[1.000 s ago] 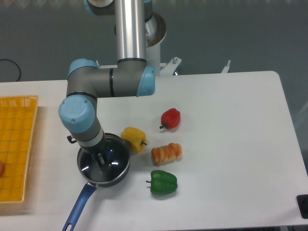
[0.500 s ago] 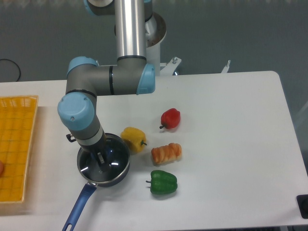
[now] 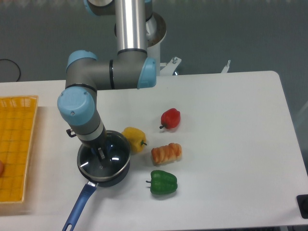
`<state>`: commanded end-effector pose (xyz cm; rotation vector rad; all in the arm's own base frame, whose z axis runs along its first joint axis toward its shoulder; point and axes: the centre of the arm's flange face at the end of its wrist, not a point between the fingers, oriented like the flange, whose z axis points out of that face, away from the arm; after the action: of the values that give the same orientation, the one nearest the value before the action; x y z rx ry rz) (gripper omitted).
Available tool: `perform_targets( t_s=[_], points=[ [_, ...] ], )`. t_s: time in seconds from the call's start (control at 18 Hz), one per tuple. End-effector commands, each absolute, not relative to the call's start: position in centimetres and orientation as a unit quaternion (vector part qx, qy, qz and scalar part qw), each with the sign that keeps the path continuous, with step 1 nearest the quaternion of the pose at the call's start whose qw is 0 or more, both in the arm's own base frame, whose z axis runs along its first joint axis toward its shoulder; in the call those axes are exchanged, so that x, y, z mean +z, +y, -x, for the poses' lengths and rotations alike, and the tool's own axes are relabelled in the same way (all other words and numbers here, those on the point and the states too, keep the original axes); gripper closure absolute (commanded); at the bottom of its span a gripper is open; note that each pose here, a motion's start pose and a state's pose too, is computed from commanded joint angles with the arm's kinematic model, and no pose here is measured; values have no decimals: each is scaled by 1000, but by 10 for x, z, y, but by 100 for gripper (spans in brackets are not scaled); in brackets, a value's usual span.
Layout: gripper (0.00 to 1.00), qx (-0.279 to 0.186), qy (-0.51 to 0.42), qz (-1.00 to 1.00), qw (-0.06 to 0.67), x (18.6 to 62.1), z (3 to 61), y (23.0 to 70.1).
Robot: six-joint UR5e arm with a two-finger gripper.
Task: Open the lid
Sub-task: 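Close the gripper on the blue knob of the glass lid, then lift the glass lid off the saucepan and carry it toward the peppers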
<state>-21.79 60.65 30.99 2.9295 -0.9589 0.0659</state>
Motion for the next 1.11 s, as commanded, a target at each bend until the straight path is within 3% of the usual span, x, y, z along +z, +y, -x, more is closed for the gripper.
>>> perform_targets(
  t_s=[1.11],
  points=[
    [40, 58, -330, -942, 31, 340, 347, 509]
  ],
)
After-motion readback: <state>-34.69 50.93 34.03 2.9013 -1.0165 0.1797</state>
